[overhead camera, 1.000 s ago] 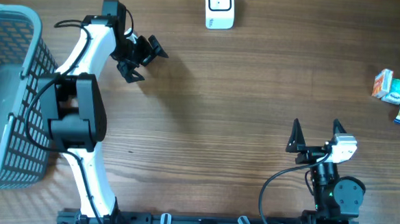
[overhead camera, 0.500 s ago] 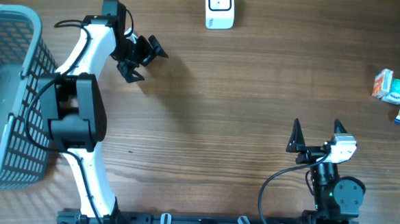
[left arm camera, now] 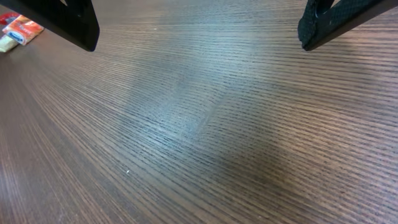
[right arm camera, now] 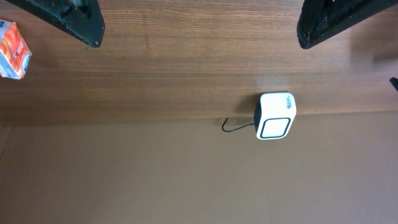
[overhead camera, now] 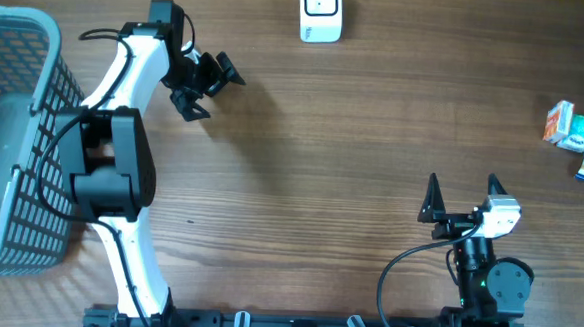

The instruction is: Scan the item barcode

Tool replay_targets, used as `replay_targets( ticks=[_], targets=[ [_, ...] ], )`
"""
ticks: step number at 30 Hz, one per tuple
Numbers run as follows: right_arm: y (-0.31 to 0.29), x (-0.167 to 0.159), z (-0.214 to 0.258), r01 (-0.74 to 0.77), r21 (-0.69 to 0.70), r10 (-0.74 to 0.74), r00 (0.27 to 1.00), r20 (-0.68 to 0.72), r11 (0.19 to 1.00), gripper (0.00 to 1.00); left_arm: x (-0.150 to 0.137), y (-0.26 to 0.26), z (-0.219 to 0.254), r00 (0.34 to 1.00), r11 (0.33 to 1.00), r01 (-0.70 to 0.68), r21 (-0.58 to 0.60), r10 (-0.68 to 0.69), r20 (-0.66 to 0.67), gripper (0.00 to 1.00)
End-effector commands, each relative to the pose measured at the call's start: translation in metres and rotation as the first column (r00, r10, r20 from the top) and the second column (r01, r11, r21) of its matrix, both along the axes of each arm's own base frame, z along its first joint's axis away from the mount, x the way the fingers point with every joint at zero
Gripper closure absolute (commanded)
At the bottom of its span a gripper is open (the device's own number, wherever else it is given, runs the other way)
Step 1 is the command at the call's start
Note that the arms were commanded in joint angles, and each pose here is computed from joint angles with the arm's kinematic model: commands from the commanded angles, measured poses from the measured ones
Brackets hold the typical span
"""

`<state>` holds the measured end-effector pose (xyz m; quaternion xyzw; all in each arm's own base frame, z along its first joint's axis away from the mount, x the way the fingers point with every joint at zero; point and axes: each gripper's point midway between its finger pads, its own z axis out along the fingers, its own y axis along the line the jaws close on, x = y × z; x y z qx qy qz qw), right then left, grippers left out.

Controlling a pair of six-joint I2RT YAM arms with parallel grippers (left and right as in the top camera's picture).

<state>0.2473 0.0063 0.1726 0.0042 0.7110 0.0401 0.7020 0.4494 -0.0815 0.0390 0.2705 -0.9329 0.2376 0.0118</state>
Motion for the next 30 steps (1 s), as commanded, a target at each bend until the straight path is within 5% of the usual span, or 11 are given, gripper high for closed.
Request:
replay_targets(
  ticks=[1,4,6,10,16,20,25,30],
  targets=[
    [-0.001,-0.001,0.003,0.005,0.000,-0.005,1.000,0.014,1.000,0.00,-0.007,-0.028,0.021,0.973,0.975,0.181,0.129,-0.196,0.122,0.00],
    [-0.001,-0.001,0.003,0.005,0.000,-0.005,1.000,0.014,1.000,0.00,-0.016,-0.069,0.044,0.830,0.877,0.398,0.270,-0.469,0.301,0.00],
    [-0.001,-0.001,0.003,0.005,0.000,-0.005,1.000,0.014,1.000,0.00,-0.039,-0.093,0.056,0.669,0.774,0.524,0.356,-0.633,0.390,0.00],
    [-0.001,-0.001,0.003,0.005,0.000,-0.005,1.000,0.014,1.000,0.00,-0.101,-0.084,0.068,0.500,0.697,0.554,0.456,-0.716,0.487,0.00],
    [-0.001,-0.001,0.003,0.005,0.000,-0.005,1.000,0.014,1.000,0.00,-0.173,-0.009,0.089,0.472,0.783,0.302,0.544,-0.618,0.628,0.00],
    [-0.001,-0.001,0.003,0.005,0.000,-0.005,1.000,0.014,1.000,0.00,-0.206,0.040,0.118,0.374,0.834,0.012,0.552,-0.516,0.771,0.00],
    [-0.001,-0.001,0.003,0.005,0.000,-0.005,1.000,0.014,1.000,0.00,-0.232,0.055,0.153,0.232,0.822,-0.169,0.544,-0.503,0.833,0.00],
    [-0.001,-0.001,0.003,0.005,0.000,-0.005,1.000,0.014,1.000,0.00,-0.230,0.055,0.159,0.175,0.818,-0.205,0.537,-0.509,0.843,0.00]
  ],
)
